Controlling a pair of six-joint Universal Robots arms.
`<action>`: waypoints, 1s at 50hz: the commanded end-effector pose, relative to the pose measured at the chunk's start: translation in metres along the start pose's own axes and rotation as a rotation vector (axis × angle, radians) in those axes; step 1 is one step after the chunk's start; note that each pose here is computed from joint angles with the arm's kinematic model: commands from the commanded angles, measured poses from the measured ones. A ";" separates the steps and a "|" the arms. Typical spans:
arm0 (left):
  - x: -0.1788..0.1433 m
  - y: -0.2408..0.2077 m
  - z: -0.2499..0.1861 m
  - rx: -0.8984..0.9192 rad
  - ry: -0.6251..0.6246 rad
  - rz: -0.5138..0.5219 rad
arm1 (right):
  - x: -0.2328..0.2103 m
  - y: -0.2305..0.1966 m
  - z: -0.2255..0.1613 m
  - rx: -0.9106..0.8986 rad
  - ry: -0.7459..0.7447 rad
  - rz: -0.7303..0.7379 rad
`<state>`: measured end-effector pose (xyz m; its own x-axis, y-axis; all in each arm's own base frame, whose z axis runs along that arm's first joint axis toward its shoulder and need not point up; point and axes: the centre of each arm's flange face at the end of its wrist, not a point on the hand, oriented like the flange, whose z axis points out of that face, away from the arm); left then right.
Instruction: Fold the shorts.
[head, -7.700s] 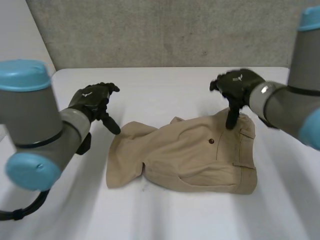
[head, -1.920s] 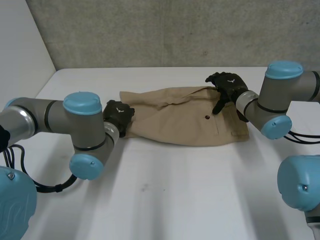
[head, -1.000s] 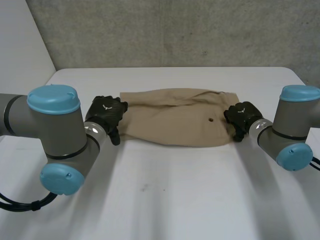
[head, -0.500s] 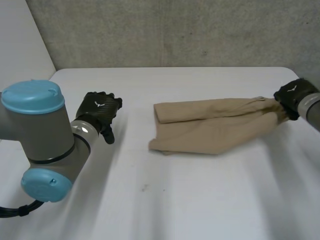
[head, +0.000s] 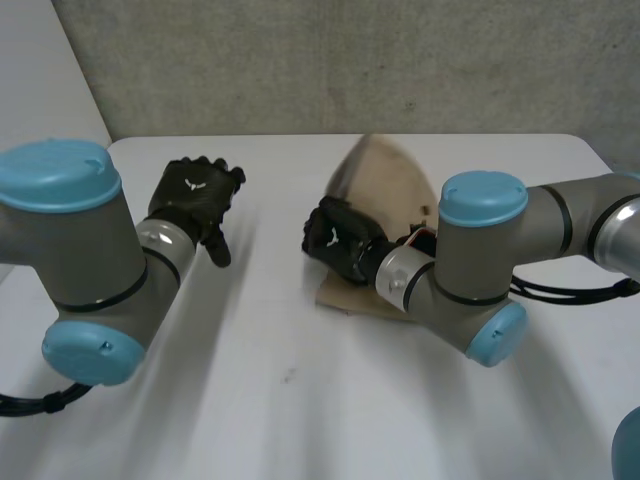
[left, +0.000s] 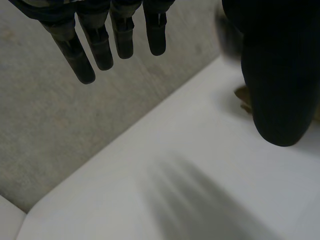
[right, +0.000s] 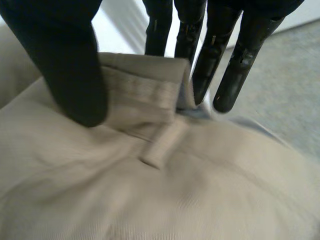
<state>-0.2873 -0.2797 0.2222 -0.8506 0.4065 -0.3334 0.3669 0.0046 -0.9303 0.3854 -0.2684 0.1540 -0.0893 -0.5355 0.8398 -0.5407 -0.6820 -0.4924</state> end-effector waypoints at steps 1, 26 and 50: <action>-0.006 -0.033 0.015 0.111 -0.026 -0.089 | 0.039 0.002 -0.019 -0.009 0.074 0.260; 0.117 -0.011 0.070 0.159 0.266 -0.072 | 0.107 0.098 -0.046 -0.269 0.272 0.961; 0.112 0.021 0.062 -0.069 0.246 -0.028 | 0.090 0.121 -0.034 -0.398 0.217 0.838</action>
<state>-0.3973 -0.2934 0.1251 -0.7411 0.6220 -0.2527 0.4078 0.1180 -0.9054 0.2872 -0.3838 0.1427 -0.7085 -0.6770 0.1992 -0.4408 0.2041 -0.8741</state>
